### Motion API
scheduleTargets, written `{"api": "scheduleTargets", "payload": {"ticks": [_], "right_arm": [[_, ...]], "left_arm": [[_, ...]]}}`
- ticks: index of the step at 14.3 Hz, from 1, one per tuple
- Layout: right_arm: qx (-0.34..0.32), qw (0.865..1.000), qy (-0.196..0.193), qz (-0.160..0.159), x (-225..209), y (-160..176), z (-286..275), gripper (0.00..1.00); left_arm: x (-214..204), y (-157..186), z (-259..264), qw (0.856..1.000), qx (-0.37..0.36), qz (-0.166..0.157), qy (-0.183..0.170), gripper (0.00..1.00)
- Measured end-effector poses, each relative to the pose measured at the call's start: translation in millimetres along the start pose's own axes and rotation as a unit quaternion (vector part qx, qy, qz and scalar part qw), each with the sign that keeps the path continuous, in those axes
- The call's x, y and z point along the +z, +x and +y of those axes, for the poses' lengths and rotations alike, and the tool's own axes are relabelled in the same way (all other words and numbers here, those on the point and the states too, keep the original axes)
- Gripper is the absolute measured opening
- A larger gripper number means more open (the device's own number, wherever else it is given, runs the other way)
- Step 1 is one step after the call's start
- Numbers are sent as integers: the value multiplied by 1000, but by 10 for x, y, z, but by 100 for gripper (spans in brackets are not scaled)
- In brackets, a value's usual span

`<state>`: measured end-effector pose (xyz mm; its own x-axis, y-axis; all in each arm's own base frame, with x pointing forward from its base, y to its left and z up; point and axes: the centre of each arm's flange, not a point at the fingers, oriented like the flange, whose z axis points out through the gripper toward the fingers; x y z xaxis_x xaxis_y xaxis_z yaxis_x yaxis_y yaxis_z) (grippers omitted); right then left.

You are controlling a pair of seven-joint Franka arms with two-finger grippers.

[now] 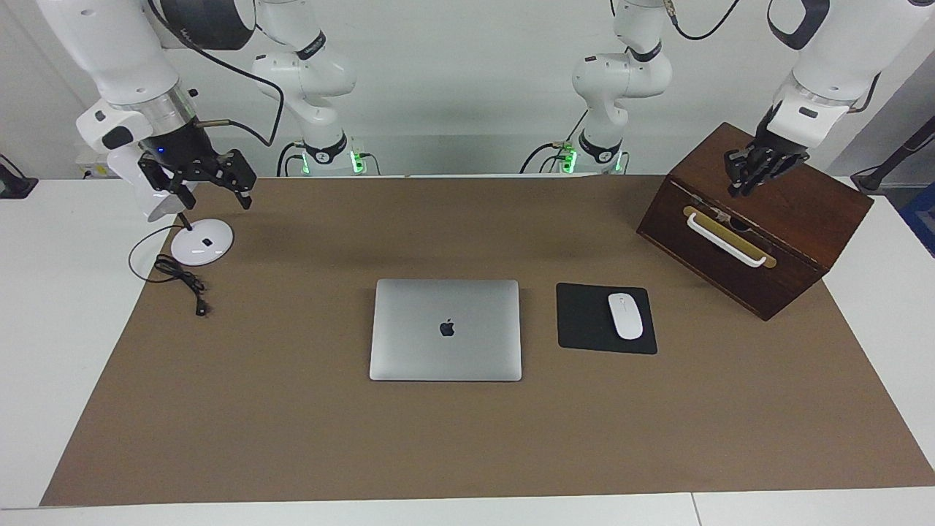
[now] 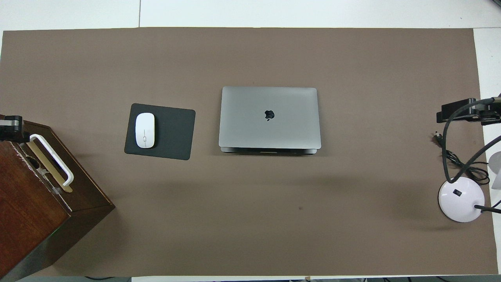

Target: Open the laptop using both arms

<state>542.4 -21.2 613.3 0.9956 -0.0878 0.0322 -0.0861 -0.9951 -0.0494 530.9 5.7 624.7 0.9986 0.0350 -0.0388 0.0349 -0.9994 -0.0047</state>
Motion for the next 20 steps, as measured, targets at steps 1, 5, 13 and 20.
{"api": "scheduleTargets", "payload": {"ticks": [1, 5, 13, 20], "right_arm": [[12, 1000, 3, 0, 0, -1, -15, 100], [68, 997, 19, -4, 8, -24, -318, 100], [149, 988, 41, -13, 15, -106, -879, 100], [266, 957, 110, -14, -70, -141, -1328, 100]], "left_arm": [[-3, 2, 12, 1000, 0, 2, -5, 1], [69, 59, 72, 999, -2, 22, -33, 1], [528, -81, 692, 994, 49, 80, -49, 1], [1214, -708, 1255, 980, 108, 156, -66, 1]]}}
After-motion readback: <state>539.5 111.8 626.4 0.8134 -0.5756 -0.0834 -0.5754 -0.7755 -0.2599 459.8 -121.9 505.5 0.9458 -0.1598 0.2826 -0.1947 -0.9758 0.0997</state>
